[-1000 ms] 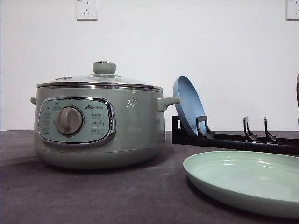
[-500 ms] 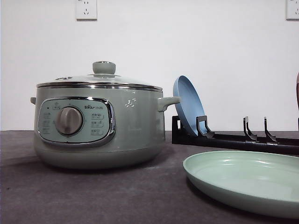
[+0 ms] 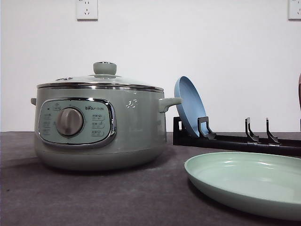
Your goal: Transfer potato from steamer to green plate
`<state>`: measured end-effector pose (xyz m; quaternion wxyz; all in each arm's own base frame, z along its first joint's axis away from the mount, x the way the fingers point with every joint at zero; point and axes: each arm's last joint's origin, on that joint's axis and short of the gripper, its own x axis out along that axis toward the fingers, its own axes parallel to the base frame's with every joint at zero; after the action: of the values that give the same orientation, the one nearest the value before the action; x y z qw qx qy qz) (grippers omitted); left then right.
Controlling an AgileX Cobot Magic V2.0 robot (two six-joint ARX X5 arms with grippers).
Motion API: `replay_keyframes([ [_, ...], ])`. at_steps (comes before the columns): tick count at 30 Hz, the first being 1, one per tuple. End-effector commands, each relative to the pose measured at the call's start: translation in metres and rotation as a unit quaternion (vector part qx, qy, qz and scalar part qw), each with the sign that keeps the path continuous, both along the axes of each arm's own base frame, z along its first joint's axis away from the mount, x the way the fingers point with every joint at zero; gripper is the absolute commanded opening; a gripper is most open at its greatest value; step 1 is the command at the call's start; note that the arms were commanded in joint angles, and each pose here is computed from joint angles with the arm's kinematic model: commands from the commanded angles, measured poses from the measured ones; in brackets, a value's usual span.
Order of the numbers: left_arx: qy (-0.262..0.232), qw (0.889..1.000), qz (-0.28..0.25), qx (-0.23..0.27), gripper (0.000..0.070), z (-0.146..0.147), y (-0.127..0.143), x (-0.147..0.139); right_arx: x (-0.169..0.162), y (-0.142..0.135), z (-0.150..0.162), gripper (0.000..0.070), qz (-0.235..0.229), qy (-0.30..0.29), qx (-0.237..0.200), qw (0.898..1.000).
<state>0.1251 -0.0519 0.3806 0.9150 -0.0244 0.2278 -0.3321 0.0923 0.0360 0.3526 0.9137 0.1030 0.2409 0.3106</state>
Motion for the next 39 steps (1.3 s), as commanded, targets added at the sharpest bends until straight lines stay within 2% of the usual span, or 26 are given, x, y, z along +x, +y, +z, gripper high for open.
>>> replay_keyframes([
  [1, -0.014, 1.0, -0.007, 0.004, 0.0636, 0.008, -0.002, 0.004, 0.001, 0.0, 0.002, 0.0634, -0.001, -0.003, 0.004, 1.0],
  [8, 0.016, 0.999, -0.013, 0.031, 0.0635, 0.026, -0.011, 0.032, 0.001, 0.0, 0.002, 0.0634, -0.001, -0.005, 0.003, 1.0],
  [14, 0.076, 0.995, -0.005, 0.069, 0.0634, 0.042, -0.025, 0.077, 0.001, 0.0, 0.003, 0.0634, 0.0, -0.014, 0.002, 1.0],
  [20, 0.124, 0.985, 0.016, 0.119, 0.0634, 0.047, -0.048, 0.127, 0.002, 0.0, 0.004, 0.0634, 0.002, -0.019, -0.002, 1.0],
  [24, 0.129, 0.978, 0.029, 0.161, 0.0632, 0.043, -0.067, 0.157, 0.002, 0.0, 0.004, 0.0634, 0.005, -0.023, -0.007, 1.0],
  [30, 0.144, 0.973, 0.01, 0.18, 0.0631, 0.029, -0.093, 0.192, 0.002, 0.0, 0.004, 0.0634, 0.005, -0.023, -0.007, 1.0],
  [39, 0.199, 0.958, -0.004, 0.207, 0.0631, -0.01, -0.112, 0.22, 0.001, 0.0, 0.003, 0.0634, 0.005, -0.021, -0.007, 1.0],
])
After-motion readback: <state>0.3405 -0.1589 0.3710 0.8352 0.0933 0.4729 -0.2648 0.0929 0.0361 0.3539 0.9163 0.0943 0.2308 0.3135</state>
